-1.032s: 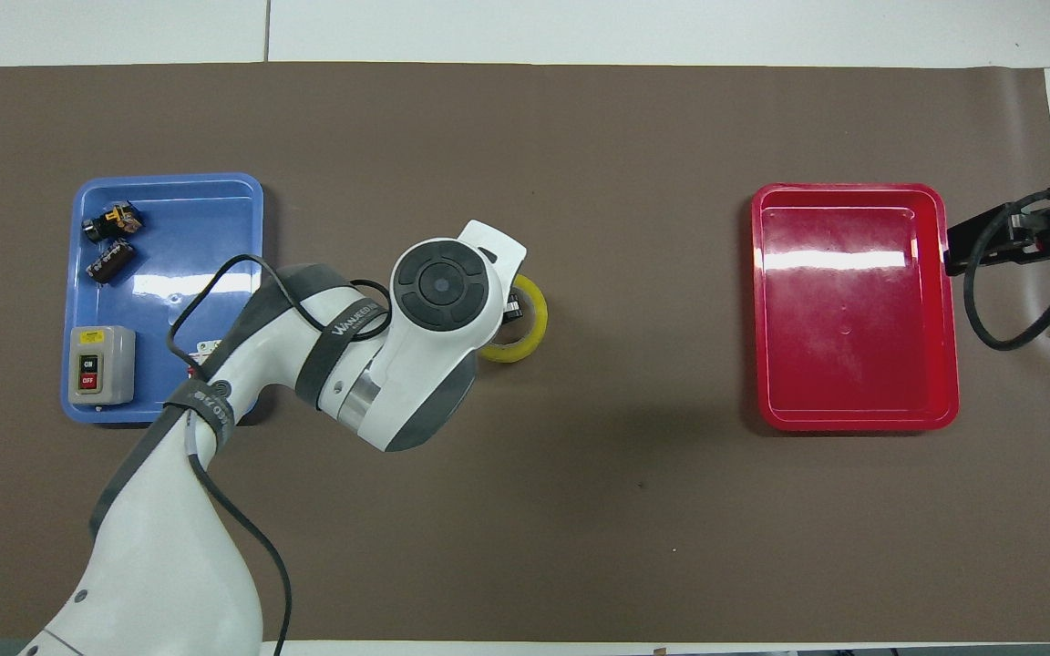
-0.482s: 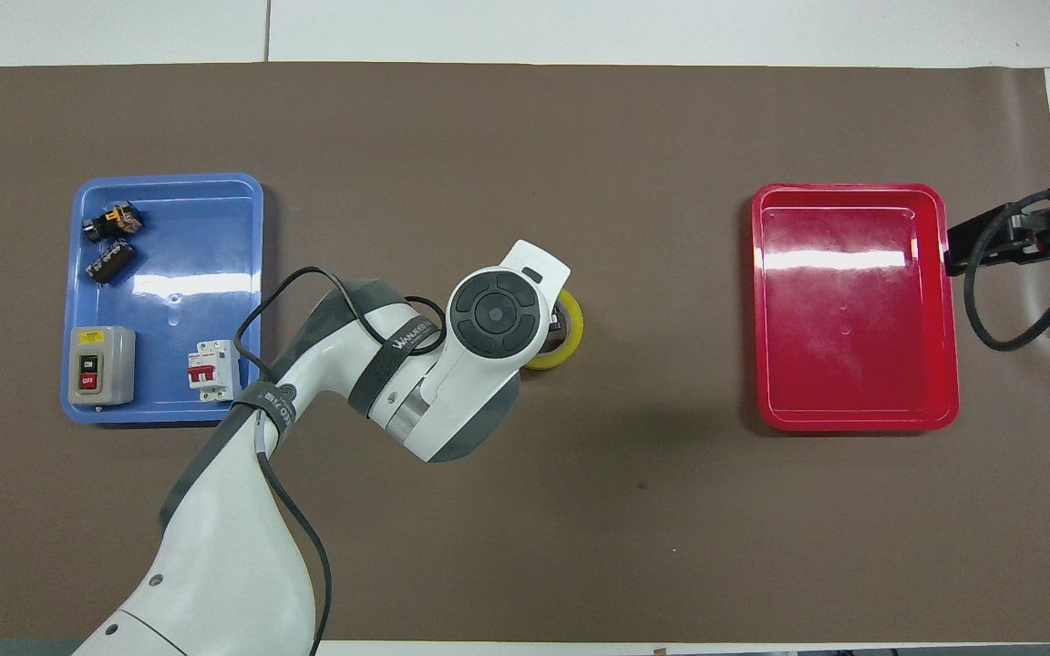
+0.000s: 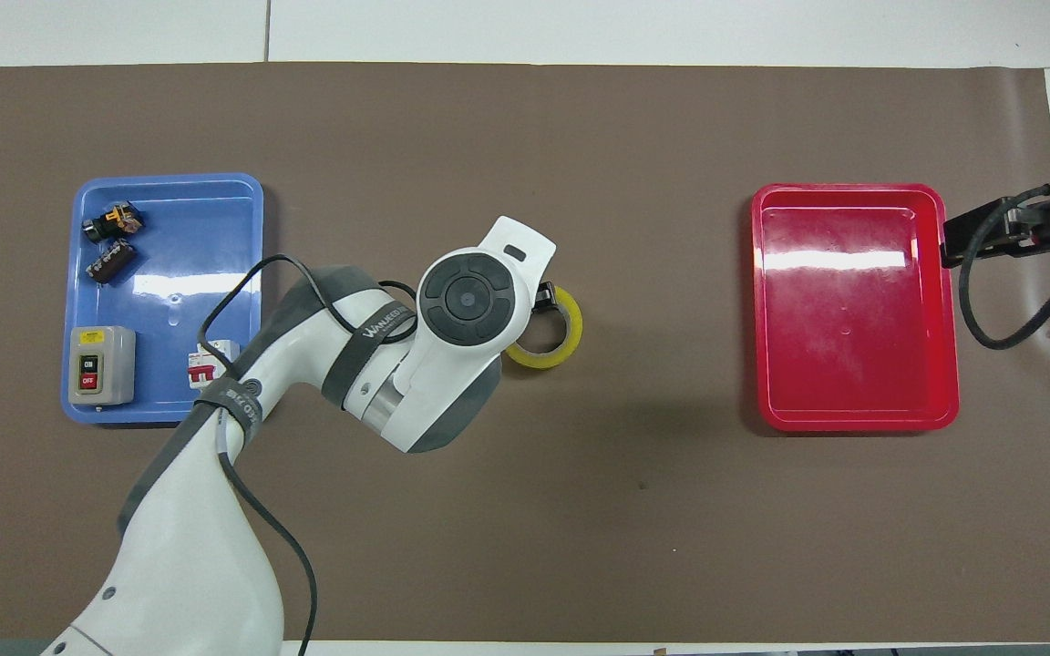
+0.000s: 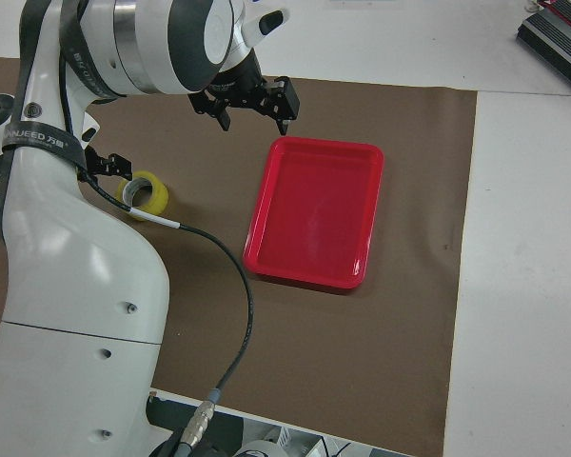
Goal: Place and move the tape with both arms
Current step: 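Retract the left gripper while the right gripper reaches toward the tape, then grasp the yellow tape with the right gripper while the left gripper rests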
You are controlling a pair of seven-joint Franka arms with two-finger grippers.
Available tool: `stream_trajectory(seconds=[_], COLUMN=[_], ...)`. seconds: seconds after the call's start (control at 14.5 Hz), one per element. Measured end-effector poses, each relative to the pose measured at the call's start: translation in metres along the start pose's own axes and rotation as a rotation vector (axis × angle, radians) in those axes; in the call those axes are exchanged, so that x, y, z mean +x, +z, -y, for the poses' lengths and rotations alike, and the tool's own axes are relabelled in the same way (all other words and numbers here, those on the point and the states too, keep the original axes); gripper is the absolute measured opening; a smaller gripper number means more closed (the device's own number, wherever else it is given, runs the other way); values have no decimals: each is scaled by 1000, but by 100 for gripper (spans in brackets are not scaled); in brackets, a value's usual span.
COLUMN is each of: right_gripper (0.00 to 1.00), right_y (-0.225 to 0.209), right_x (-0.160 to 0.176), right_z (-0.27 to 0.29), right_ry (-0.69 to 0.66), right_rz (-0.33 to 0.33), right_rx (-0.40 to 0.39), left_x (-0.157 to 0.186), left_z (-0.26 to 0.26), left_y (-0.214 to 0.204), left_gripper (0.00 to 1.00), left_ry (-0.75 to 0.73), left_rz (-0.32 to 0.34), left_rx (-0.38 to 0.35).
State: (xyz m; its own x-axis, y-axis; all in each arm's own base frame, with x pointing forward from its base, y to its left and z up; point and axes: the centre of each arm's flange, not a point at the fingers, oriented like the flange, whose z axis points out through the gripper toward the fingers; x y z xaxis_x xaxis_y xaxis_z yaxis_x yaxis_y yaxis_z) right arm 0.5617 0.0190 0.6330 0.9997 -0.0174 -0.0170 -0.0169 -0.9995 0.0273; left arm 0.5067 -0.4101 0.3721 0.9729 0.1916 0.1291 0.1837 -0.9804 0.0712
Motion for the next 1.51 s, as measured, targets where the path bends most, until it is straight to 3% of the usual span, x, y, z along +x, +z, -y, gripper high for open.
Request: stream_trajectory(seconds=[0.28,0.55,0.69,0.83,1.17,1.51], right_gripper=[100,100,100,100,100,100], right_y=[27,70,105,140,222,298], right_x=[-1,1,5,10,5,-10], right_z=[53,177,233,269,311,326], right_ry=[-60,-48,-44,-59,-124,-281], right_rz=[-32,-73,-94,-103,-102,-91], right_rx=[8,28,44,54,55,35], left_x=[50,93,109,117,132,132], left_z=[65,151,202,247,333,333], left_y=[-81,-138,-158,-180,-231,-255], left_gripper=[100,100,100,100,100,100], left_ry=[16,88,75,64,121,184], left_rz=[-26,-24,11,53,84,87], left_rx=[18,56,85,69,21,18])
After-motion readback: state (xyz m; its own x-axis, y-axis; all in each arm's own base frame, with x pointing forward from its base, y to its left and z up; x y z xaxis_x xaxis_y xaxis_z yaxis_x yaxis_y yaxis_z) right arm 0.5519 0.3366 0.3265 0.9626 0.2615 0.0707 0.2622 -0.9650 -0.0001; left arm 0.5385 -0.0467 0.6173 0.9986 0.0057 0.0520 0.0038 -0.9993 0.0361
